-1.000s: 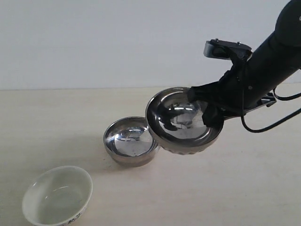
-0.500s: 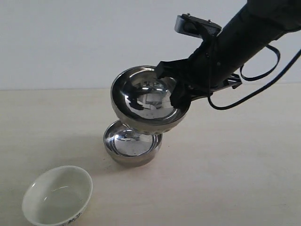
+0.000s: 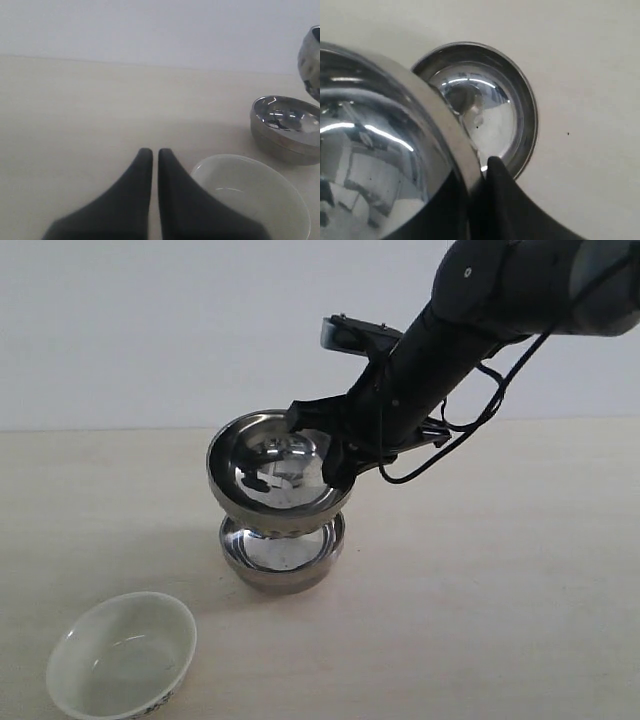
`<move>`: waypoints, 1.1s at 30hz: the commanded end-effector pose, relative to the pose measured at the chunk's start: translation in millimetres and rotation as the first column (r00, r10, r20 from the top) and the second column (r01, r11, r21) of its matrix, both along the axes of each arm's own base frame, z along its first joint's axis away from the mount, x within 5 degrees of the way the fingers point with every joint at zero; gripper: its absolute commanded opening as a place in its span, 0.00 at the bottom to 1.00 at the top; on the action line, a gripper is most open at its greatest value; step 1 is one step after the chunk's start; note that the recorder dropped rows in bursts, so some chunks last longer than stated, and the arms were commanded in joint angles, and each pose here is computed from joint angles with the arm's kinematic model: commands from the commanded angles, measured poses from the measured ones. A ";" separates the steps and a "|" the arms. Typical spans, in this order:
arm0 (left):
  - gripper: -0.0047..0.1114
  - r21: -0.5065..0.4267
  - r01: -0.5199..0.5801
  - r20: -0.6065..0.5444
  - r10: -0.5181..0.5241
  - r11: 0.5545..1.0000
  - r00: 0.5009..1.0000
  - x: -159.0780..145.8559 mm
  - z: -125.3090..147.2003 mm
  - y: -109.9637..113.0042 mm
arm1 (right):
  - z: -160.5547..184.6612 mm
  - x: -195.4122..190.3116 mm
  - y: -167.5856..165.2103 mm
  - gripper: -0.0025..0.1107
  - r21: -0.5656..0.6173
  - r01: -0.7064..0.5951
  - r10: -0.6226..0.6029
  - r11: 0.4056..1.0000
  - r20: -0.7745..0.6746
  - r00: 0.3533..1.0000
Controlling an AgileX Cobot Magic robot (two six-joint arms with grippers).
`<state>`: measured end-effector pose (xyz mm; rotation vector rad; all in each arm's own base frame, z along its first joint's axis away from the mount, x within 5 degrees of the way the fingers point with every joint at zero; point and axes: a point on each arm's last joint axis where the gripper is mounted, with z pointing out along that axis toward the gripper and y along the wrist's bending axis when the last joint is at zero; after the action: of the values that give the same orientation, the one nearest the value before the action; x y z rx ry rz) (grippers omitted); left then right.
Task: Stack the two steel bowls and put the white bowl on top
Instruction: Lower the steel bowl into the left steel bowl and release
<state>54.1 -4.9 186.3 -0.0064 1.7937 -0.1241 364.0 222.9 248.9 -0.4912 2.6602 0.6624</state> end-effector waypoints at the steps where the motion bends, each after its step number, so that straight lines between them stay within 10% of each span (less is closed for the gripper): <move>1: 0.07 0.001 -0.003 0.002 0.003 1.000 1.000 0.0 -0.9 0.2 | -11.8 11.2 9.0 0.02 0.005 0.006 -0.006 1.000 0.003 1.000; 33: 0.07 0.001 -0.003 0.002 0.003 1.000 1.000 0.0 -0.9 0.2 | -53.1 31.4 15.6 0.02 -0.069 0.014 -0.016 0.998 -0.035 0.999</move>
<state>54.1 -4.9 186.3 -0.0064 1.7937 -0.1241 393.0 238.1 192.0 -0.4860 2.7447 0.5832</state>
